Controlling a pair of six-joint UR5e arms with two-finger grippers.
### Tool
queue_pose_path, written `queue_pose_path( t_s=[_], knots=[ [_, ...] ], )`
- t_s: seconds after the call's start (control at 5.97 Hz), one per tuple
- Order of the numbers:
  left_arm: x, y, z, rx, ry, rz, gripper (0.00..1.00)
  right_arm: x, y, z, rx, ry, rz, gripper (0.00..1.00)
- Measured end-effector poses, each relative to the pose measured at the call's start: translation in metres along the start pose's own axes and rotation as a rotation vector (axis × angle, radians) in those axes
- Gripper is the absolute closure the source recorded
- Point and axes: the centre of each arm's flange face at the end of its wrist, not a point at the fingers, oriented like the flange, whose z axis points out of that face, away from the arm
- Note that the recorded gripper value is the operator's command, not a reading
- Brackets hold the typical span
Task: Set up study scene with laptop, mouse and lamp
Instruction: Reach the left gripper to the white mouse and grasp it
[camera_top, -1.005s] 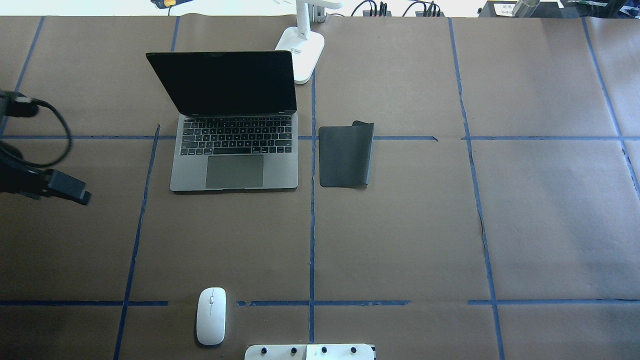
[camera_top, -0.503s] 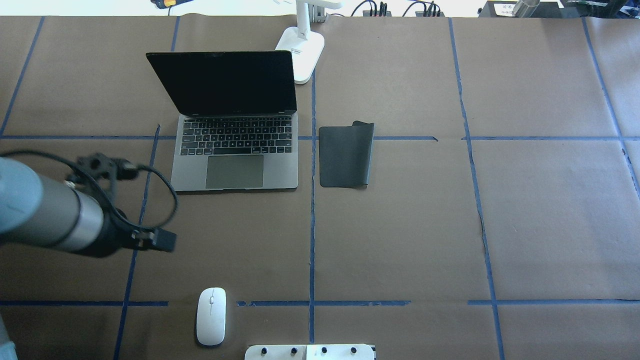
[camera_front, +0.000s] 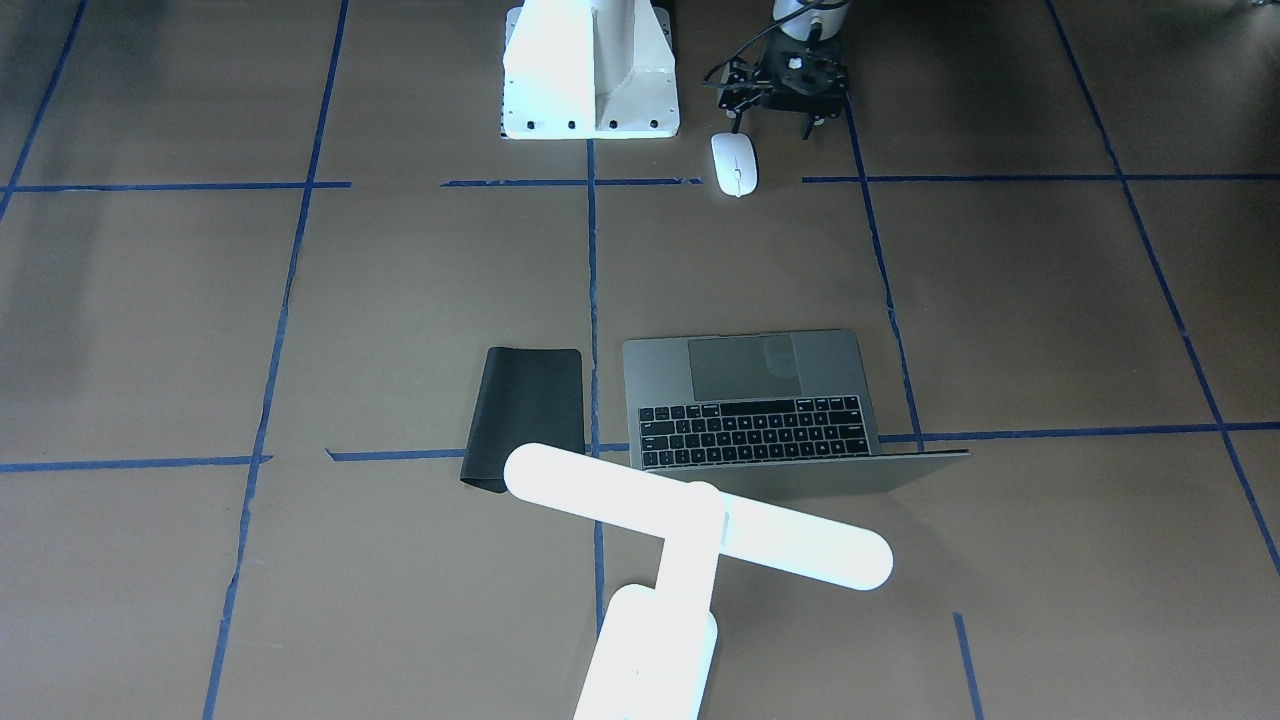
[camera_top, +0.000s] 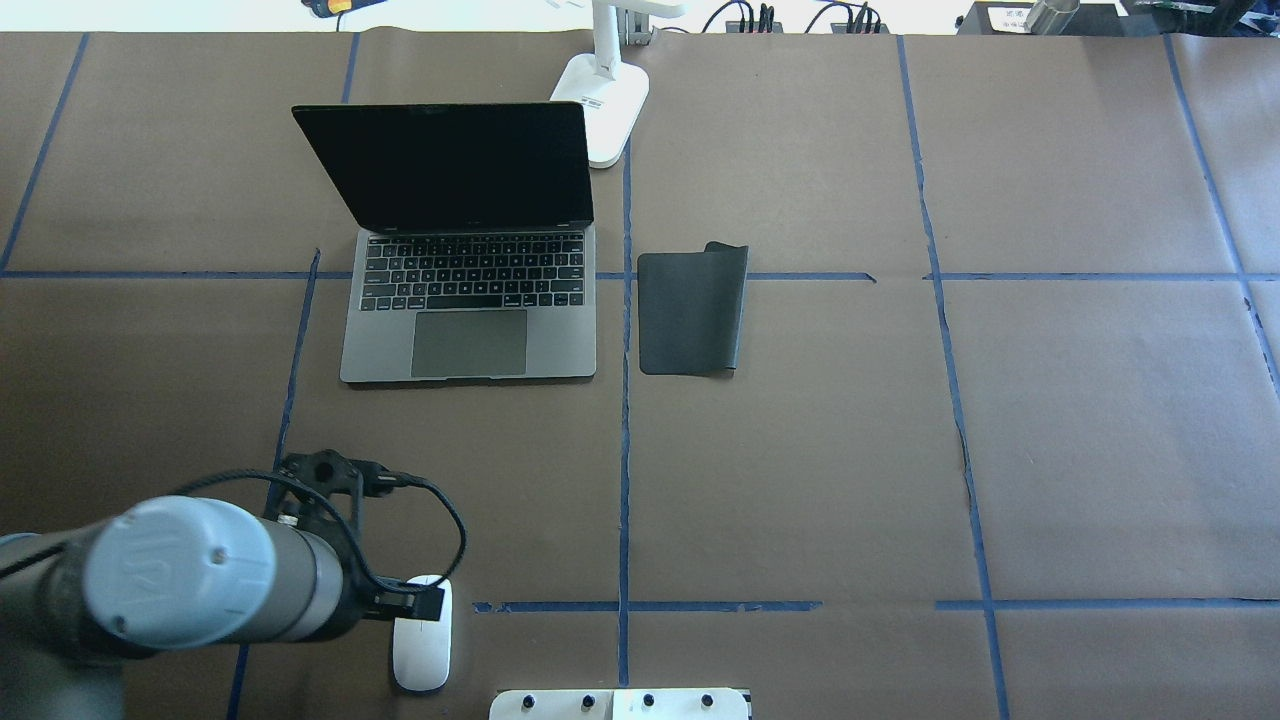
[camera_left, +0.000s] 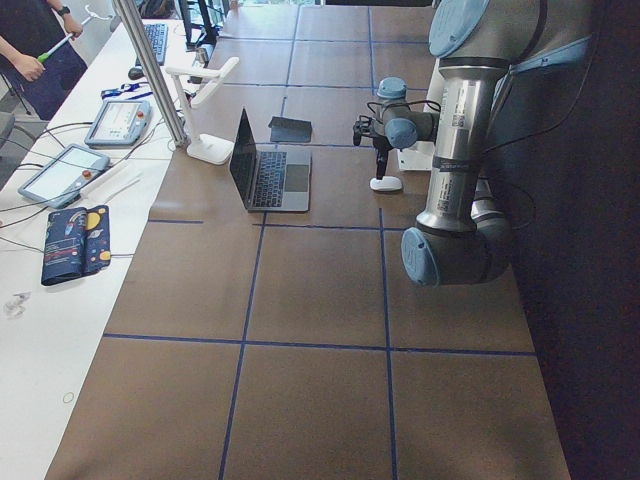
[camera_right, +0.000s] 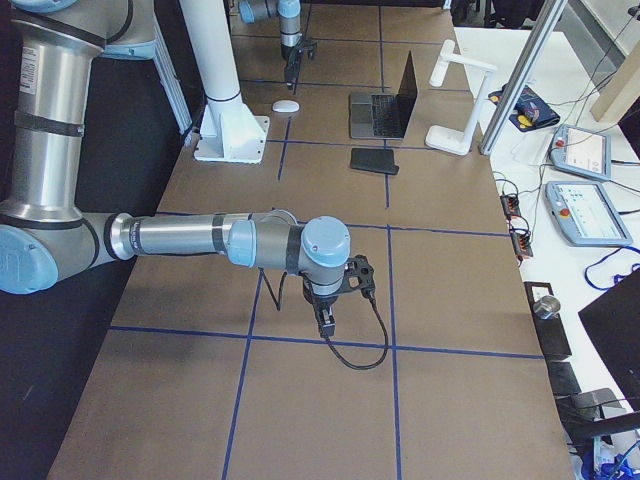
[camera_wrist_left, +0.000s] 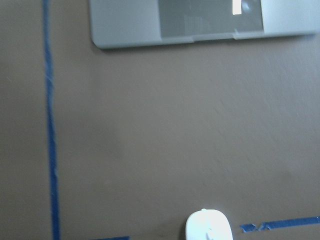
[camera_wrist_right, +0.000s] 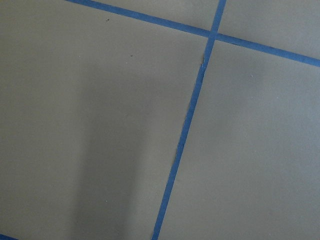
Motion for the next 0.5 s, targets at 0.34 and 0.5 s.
queue_pose_path(
  t_s=[0.34, 0.5],
  knots=[
    [0.021, 0.006, 0.021, 0.005, -0.013, -0.130, 0.00, -0.001, 0.000, 0.001, -0.001, -0.002, 0.001, 0.00],
    [0.022, 0.007, 0.027, 0.013, -0.023, -0.173, 0.00, -0.001, 0.000, 0.002, -0.003, -0.004, 0.002, 0.00]
  ],
)
